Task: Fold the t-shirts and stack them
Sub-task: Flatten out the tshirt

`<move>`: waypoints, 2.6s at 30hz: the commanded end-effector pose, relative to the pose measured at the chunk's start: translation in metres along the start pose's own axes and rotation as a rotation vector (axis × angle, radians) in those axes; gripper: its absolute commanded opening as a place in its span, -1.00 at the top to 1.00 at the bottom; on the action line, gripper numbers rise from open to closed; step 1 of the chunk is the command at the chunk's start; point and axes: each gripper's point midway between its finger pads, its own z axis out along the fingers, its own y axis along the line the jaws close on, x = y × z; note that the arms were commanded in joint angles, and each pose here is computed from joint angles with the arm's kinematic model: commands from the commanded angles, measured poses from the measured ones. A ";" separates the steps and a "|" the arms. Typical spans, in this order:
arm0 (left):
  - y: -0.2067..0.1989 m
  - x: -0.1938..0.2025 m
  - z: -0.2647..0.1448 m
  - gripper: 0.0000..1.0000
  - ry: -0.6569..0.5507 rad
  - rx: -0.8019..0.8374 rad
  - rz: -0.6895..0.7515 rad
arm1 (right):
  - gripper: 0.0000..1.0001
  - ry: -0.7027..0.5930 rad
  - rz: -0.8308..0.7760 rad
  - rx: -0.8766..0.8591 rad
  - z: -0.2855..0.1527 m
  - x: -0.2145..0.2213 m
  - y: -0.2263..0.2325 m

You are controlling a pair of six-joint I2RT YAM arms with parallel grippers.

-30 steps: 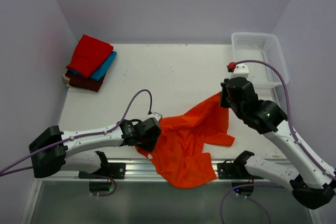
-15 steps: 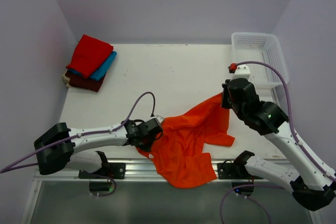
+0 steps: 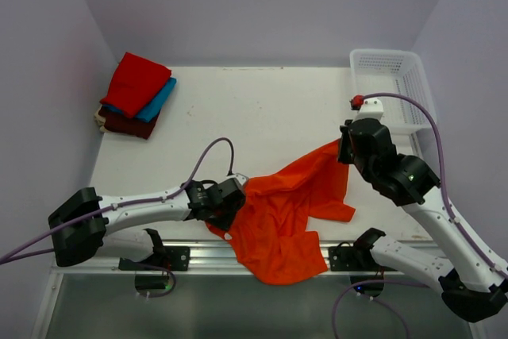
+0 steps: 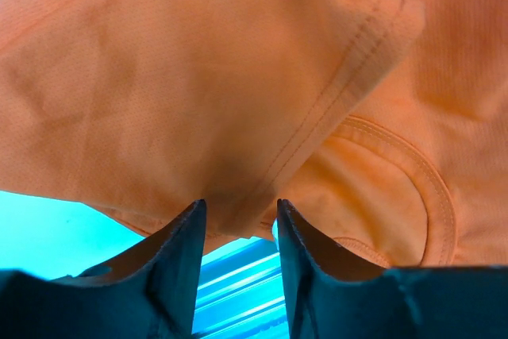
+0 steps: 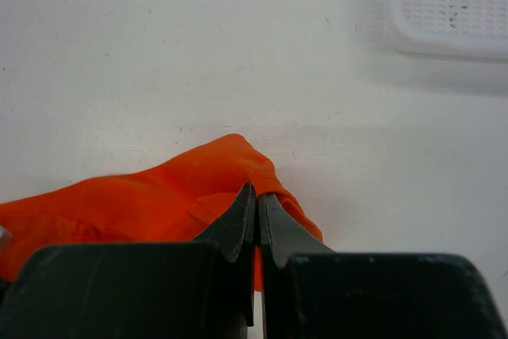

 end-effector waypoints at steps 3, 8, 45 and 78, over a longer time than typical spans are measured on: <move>-0.013 0.002 -0.002 0.06 0.003 0.059 0.012 | 1.00 -0.019 0.004 0.010 0.000 -0.004 -0.004; -0.014 0.013 0.009 0.26 0.052 0.071 0.029 | 1.00 -0.024 0.008 0.012 -0.001 -0.006 -0.006; 0.111 -0.155 -0.357 1.00 -1.117 -0.248 -0.324 | 1.00 -0.217 0.077 0.044 -0.034 -0.055 -0.031; 0.196 -0.316 -0.372 1.00 -1.338 -0.257 -0.176 | 1.00 -0.319 0.046 0.140 0.036 -0.160 -0.032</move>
